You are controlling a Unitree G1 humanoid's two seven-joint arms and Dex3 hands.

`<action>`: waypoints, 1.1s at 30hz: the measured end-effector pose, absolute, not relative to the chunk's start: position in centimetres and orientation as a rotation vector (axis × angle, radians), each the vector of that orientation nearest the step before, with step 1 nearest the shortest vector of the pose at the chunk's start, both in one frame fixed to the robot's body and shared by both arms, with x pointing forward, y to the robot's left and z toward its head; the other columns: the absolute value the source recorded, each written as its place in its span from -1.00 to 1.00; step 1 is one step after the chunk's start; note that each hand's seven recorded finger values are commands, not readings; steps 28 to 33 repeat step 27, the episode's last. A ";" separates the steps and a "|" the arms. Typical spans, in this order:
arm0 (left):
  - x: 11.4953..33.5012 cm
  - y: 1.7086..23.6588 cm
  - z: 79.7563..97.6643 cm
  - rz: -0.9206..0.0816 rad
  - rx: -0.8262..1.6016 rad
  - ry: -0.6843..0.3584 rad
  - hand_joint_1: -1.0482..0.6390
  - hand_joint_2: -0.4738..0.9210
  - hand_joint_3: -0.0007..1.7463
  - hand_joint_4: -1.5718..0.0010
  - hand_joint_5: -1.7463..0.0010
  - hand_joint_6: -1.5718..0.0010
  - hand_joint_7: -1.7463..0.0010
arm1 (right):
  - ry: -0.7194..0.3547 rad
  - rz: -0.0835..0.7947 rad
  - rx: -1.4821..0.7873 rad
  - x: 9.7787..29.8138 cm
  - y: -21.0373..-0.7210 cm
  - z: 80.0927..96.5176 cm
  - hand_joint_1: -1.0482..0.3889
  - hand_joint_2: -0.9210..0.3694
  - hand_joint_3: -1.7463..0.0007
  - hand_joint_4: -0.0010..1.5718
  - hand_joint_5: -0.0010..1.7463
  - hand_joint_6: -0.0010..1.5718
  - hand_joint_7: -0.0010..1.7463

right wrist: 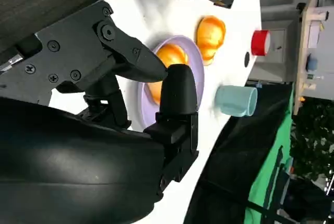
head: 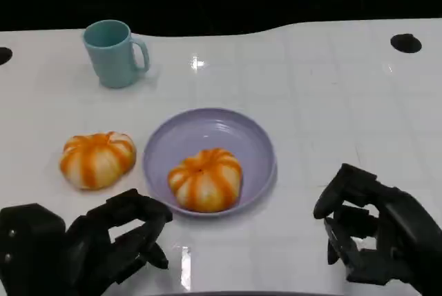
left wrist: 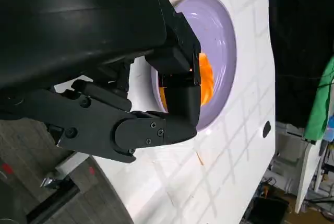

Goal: Grasp the bread from the table and place it into the plate.

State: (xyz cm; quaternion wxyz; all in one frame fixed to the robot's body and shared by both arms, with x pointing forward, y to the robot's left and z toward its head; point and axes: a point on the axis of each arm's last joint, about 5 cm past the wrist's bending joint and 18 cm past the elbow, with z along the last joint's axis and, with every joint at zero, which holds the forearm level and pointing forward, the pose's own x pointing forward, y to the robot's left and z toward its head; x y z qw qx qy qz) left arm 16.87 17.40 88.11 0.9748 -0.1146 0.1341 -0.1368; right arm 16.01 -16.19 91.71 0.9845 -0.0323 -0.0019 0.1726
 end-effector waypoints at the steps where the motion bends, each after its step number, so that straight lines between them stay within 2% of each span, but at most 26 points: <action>1: 16.9 17.4 88.1 -0.276 -0.230 0.269 -0.32 1.00 -0.52 0.25 -1.00 0.23 -0.53 | -0.004 0.340 -0.067 15.9 -16.3 91.7 0.07 -0.52 -0.35 0.01 1.00 -0.34 0.99; 4: 16.9 17.5 88.2 -0.274 -0.231 0.268 -0.31 1.00 -0.52 0.24 -1.00 0.23 -0.52 | 0.005 0.330 -0.067 15.6 -16.5 91.6 0.03 -0.55 -0.29 0.02 1.00 -0.30 0.97; 13: 16.8 17.7 88.1 -0.267 -0.235 0.269 -0.30 1.00 -0.53 0.25 -0.98 0.24 -0.51 | 0.039 0.313 -0.082 14.5 -16.7 91.2 0.09 -0.60 -0.13 -0.05 1.00 -0.24 0.83; 25: 16.7 17.7 88.0 -0.268 -0.232 0.272 -0.29 1.00 -0.52 0.26 -0.99 0.24 -0.51 | -0.014 0.311 -0.124 14.9 -16.9 89.9 0.11 -0.59 -0.13 -0.08 1.00 -0.22 0.77; 33: 16.8 17.7 88.0 -0.268 -0.232 0.269 -0.28 1.00 -0.51 0.26 -1.00 0.24 -0.51 | -0.019 0.312 -0.127 15.0 -16.9 89.9 0.10 -0.58 -0.13 -0.07 1.00 -0.21 0.76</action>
